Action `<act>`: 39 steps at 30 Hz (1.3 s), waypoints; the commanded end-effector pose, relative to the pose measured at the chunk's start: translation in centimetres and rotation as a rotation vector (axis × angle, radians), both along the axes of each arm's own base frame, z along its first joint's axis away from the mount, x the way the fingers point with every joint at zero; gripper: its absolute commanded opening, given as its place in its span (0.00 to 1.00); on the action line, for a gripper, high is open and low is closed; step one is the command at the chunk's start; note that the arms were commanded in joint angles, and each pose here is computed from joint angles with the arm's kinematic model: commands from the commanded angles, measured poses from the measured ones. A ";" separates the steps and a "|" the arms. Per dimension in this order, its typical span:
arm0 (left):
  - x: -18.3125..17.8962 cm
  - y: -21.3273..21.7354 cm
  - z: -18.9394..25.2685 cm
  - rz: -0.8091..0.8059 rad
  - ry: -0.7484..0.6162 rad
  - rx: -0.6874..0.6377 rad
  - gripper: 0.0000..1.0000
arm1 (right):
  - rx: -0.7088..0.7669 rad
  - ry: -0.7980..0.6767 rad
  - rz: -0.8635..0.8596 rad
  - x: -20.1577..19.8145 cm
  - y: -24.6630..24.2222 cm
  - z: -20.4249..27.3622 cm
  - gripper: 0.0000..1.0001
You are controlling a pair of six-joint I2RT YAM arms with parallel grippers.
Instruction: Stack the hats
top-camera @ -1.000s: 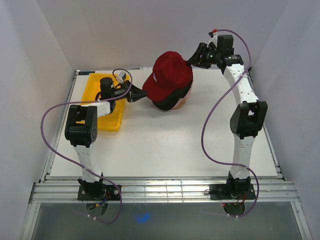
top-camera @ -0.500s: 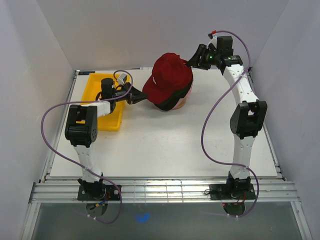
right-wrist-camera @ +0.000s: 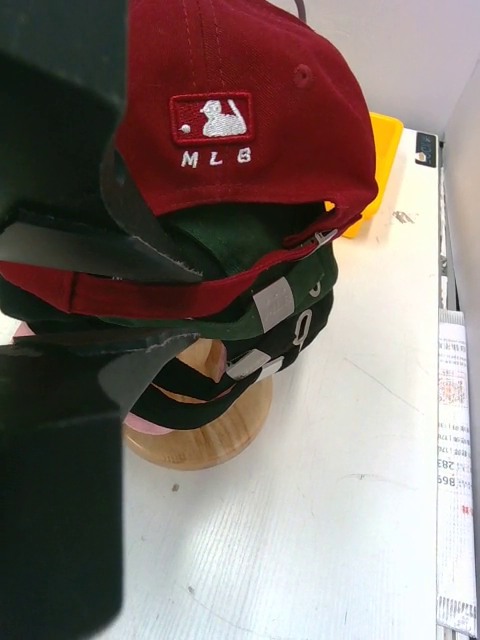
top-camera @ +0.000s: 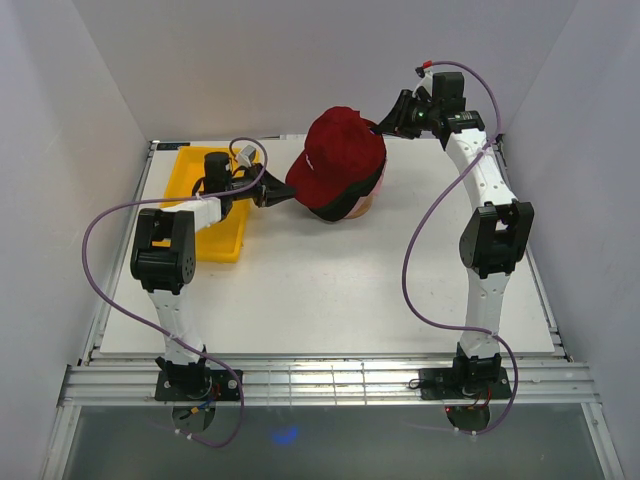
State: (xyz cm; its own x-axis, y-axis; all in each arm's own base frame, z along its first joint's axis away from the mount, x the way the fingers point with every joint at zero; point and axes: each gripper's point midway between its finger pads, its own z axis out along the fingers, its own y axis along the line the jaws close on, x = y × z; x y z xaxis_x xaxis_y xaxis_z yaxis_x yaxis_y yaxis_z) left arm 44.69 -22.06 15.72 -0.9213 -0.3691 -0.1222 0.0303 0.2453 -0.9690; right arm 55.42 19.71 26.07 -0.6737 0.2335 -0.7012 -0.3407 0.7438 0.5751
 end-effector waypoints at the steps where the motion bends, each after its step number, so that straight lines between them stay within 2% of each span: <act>1: 0.8 0.0 -1.2 0.038 0.010 0.064 0.00 | -0.014 -0.048 -0.005 0.8 0.1 0.9 0.30; 9: 2.0 -0.1 -3.2 0.086 0.041 0.194 0.00 | -0.033 -0.037 -0.019 0.8 0.1 -0.1 0.24; 10: 1.6 0.0 -3.8 0.086 0.085 0.214 0.00 | -0.038 -0.038 -0.023 0.9 -0.1 -0.2 0.24; 16: 1.6 -0.2 -5.7 0.104 0.131 0.311 0.00 | -0.064 -0.027 -0.045 0.6 -0.5 -1.2 0.21; 24: 0.7 -0.8 -7.3 0.116 0.140 0.439 0.00 | -0.100 0.005 -0.062 0.5 -1.0 -2.9 0.17; 32: 0.3 -1.1 -6.7 0.128 0.125 0.474 0.00 | -0.109 -0.005 -0.072 0.5 -1.3 -2.4 0.16; 39: -0.2 1.0 -5.2 0.204 0.135 0.482 0.00 | -0.096 -0.035 -0.059 0.6 -1.1 -1.0 0.20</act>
State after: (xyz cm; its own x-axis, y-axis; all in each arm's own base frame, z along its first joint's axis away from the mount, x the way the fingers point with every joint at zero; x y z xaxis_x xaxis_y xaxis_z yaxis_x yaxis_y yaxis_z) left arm 44.38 -22.52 7.07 -0.8892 -0.4321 -0.1502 -0.1957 0.6561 -0.7288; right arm 55.78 19.18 22.60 -0.6870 0.2161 -0.6938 -0.2815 0.8011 0.5282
